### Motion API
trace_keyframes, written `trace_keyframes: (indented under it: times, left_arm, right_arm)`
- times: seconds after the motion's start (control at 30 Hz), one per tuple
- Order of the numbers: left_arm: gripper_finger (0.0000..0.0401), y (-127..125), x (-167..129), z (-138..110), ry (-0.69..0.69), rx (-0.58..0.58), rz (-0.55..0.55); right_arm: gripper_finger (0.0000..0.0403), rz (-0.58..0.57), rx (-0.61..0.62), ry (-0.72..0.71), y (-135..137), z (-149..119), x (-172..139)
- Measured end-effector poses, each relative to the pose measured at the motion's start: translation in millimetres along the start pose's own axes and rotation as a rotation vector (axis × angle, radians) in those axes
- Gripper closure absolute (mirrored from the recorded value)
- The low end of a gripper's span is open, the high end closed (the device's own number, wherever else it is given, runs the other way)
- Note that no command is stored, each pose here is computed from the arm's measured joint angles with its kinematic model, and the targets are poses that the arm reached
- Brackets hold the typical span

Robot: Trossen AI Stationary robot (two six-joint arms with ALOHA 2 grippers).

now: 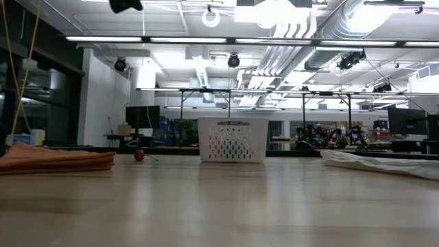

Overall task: Pick and placing Produce into tupperware
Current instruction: Put the red cherry into the white bin

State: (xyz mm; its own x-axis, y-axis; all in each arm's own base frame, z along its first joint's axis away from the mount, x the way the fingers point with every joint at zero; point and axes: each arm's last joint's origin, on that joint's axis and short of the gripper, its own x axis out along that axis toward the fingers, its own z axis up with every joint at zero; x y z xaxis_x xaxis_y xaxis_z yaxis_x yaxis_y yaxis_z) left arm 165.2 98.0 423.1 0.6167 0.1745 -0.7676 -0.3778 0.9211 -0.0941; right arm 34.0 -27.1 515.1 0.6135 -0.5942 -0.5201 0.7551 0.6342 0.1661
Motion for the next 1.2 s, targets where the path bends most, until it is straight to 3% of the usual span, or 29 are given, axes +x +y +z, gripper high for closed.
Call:
trace_keyframes:
  times: [0.17,0.33,0.63,0.8,1.0,1.2]
  left_arm:
    - [0.0399,-4,-18,-23,-0.015,-0.048,0.027]
    - [0.0400,-7,-17,-63,-0.047,-0.134,0.045]
    - [0.0399,-6,18,-144,-0.158,-0.341,0.022]
    - [0.0394,-3,52,-178,-0.138,-0.461,0.016]
    - [0.0385,1,91,-201,-0.036,-0.511,-0.024]
    - [0.0383,3,109,-200,-0.091,-0.499,-0.078]
  right_arm:
    - [0.0245,-0.003,-0.002,0.011,1,2,4]
    - [0.0245,-0.005,-0.001,0.022,3,3,8]
    - [0.0245,-0.008,0.004,0.037,5,6,13]
    - [0.0245,-0.011,0.010,0.048,6,7,17]
    - [0.0245,-0.010,0.008,0.059,7,8,20]
    - [0.0245,-0.006,0.006,0.069,8,9,23]
